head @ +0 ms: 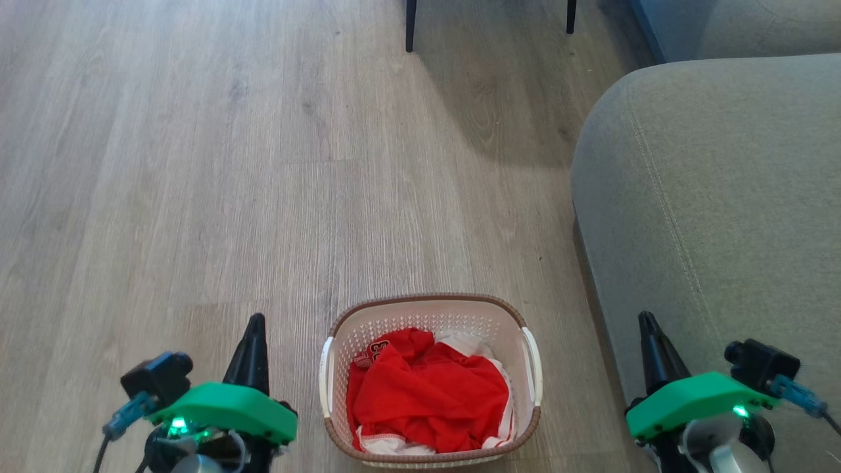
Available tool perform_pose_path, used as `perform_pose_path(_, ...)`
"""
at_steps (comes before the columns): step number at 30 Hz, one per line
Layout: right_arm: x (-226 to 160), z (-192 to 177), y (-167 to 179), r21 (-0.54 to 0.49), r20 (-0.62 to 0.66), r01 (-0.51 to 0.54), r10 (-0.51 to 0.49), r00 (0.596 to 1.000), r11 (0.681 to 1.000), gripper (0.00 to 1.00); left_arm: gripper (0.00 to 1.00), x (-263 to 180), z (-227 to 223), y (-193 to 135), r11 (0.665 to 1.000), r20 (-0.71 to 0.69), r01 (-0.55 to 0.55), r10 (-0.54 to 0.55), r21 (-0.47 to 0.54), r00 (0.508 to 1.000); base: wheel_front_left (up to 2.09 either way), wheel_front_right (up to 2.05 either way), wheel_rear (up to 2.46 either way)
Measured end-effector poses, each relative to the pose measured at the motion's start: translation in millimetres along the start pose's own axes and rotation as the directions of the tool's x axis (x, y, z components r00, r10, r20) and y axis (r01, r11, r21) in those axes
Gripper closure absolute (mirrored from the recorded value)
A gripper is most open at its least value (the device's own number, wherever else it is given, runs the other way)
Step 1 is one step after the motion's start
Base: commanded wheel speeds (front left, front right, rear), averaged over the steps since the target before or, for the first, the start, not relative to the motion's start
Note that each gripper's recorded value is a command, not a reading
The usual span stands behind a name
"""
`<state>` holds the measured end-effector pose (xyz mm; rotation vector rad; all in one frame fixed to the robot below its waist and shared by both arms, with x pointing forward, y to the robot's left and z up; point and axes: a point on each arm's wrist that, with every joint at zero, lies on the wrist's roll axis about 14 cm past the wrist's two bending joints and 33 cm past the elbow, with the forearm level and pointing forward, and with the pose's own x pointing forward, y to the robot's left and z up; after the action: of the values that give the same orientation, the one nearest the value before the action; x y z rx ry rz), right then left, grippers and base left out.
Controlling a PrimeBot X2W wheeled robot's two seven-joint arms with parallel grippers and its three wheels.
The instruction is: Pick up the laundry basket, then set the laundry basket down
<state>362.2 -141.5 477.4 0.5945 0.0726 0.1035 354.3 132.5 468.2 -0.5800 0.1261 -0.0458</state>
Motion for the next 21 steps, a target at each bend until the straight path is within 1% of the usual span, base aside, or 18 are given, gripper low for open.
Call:
perform_pose_path(11, 0, 3, -10, 0.127, -0.001, 0.04, -0.041, 0.999, 0.991, 1.0, 1.0, 0, 1, 9, 0.991, -0.017, -0.028, 0.026, -0.13, 1.0, 0.0, 0.0, 0.0)
perform_pose_path(21, 3, 9, -16, 0.231, 0.007, 0.06, -0.064, 0.998, 0.971, 1.0, 1.0, 2, 4, 16, 0.97, -0.024, -0.052, 0.048, -0.236, 0.999, 0.0, 0.0, 0.0)
